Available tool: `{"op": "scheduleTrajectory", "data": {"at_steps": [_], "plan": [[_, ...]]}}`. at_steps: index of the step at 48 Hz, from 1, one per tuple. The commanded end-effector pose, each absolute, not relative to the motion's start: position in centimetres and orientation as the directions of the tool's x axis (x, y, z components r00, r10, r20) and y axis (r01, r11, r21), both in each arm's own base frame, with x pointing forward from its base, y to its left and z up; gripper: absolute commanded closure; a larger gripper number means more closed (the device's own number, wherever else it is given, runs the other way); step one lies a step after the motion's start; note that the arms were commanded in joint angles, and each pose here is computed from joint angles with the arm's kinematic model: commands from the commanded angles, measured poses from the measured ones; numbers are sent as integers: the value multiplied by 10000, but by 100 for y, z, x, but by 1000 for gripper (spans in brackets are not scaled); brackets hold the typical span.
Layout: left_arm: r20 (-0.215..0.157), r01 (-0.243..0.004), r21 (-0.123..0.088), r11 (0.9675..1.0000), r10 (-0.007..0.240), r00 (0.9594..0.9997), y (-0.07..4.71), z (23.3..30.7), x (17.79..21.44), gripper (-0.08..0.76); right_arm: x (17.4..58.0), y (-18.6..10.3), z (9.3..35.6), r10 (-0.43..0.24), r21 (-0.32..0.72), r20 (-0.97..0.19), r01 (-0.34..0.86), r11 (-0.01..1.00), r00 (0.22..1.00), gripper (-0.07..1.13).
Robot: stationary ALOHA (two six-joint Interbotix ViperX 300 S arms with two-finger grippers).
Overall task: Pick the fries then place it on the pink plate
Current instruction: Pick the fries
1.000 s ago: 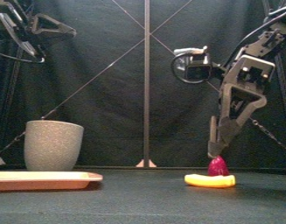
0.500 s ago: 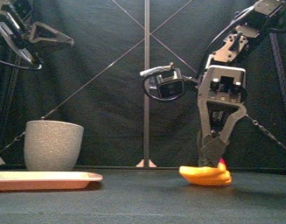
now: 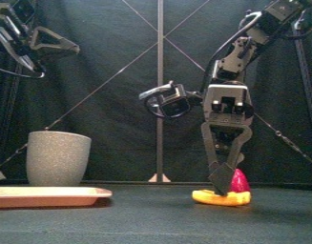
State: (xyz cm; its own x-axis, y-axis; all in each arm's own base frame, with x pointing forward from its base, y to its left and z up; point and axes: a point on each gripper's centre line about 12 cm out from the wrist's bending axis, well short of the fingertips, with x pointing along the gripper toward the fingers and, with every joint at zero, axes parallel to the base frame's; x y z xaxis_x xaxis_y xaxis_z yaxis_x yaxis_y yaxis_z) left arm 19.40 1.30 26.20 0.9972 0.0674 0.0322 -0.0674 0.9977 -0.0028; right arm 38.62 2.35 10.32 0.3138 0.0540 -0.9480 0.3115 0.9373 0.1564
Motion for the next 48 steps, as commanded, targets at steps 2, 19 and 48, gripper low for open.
{"op": "scheduleTrajectory", "data": {"at_steps": [2,19,48], "plan": [[445,-673,-44,9977,674,9967,131,2657,1954,698,3941,205,1118,247,1325,-9504,3319,9340,3100,32],[337,-750,-44,9972,751,9966,145,2622,1947,698,3986,295,1088,-5,1178,-9547,3796,9176,2975,32],[353,-749,-59,9972,751,9966,145,2624,1947,698,4005,319,1030,-425,806,-9627,4331,8977,2673,86]]}}
